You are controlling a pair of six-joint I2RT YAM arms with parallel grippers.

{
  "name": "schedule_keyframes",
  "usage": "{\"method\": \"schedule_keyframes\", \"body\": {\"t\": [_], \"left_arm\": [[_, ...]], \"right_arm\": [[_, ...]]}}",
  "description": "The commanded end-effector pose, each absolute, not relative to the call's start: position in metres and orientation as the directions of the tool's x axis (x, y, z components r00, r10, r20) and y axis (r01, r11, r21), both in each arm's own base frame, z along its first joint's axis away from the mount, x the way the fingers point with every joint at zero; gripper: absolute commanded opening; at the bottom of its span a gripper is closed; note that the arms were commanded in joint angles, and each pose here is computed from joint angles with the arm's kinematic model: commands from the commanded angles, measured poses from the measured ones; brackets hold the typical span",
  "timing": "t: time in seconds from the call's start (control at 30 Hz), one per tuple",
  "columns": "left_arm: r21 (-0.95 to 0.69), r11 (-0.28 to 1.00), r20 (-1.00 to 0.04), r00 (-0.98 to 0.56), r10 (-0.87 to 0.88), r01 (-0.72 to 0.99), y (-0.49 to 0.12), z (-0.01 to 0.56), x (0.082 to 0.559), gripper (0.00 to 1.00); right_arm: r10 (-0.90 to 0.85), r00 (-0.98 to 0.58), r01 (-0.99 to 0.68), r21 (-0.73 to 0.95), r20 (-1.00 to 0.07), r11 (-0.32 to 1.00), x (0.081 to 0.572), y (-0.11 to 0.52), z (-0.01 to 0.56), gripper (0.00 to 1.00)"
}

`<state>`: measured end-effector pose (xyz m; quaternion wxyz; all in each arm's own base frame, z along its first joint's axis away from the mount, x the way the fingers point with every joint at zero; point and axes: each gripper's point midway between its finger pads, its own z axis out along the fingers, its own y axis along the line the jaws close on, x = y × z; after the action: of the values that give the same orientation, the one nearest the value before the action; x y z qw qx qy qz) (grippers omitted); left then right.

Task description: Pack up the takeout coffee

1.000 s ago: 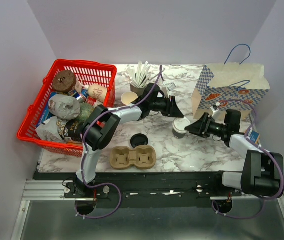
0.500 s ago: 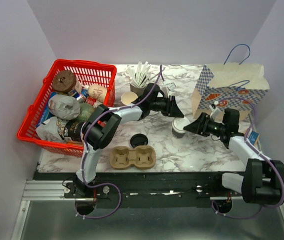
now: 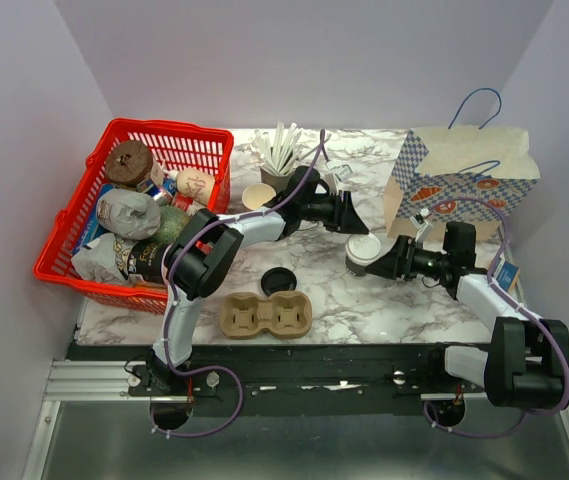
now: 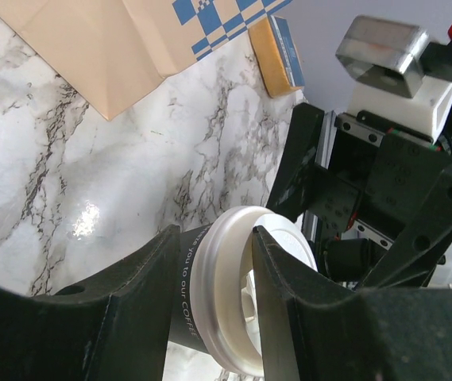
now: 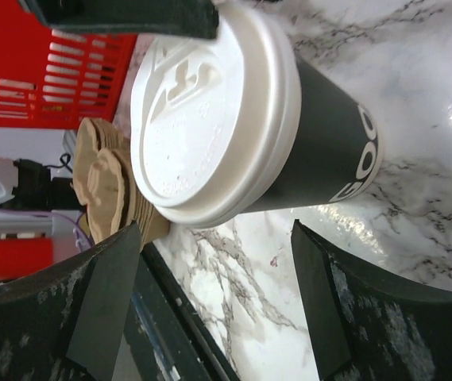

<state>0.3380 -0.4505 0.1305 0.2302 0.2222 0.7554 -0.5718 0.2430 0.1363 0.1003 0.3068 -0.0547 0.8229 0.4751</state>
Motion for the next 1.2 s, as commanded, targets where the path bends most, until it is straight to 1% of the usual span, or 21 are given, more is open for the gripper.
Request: {"method": "schedule_keyframes", "body": {"t": [0.0,0.07,0.23,0.37,0.4,0.43,0.6,0.97,1.17], "left_arm": [[-0.76,0.392,-0.521,-0.847,0.109,0.518,-0.433,0.066,0.343,0.49],[-0.761,0.392,-0.52,-0.847,0.108,0.517,-0.433,0.067,0.344,0.49],[-0.761,0.39,-0.521,-0.847,0.108,0.518,-0.433,0.068,0.344,0.49],[-0.761,0.388,-0.522,-0.846,0.108,0.52,-0.433,0.069,0.344,0.49],[-0.761,0.387,-0.524,-0.845,0.108,0.521,-0.433,0.069,0.345,0.49],[-0.763,0.384,-0.522,-0.846,0.108,0.52,-0.434,0.07,0.344,0.49],[-0.764,0.384,-0.521,-0.847,0.107,0.519,-0.433,0.07,0.344,0.49],[-0.768,0.381,-0.515,-0.85,0.108,0.514,-0.433,0.068,0.344,0.49],[-0.769,0.382,-0.515,-0.851,0.106,0.513,-0.433,0.069,0.345,0.49]], "right_arm": [[0.161,-0.819,-0.41,0.759,-0.55,0.506,0.23,0.141,0.097,0.84],[0.166,-0.82,-0.4,0.757,-0.548,0.517,0.232,0.14,0.096,0.84],[0.184,-0.83,-0.386,0.779,-0.527,0.494,0.232,0.143,0.101,0.84],[0.238,-0.853,-0.297,0.807,-0.465,0.51,0.238,0.139,0.097,0.84],[0.264,-0.865,-0.255,0.827,-0.427,0.501,0.239,0.138,0.097,0.84],[0.274,-0.858,-0.259,0.826,-0.435,0.5,0.244,0.138,0.099,0.84],[0.328,-0.866,-0.186,0.852,-0.378,0.49,0.254,0.134,0.097,0.81],[0.373,-0.868,-0.141,0.883,-0.327,0.447,0.26,0.132,0.099,0.8],[0.343,-0.878,-0.188,0.9,-0.333,0.393,0.254,0.137,0.109,0.81]]}}
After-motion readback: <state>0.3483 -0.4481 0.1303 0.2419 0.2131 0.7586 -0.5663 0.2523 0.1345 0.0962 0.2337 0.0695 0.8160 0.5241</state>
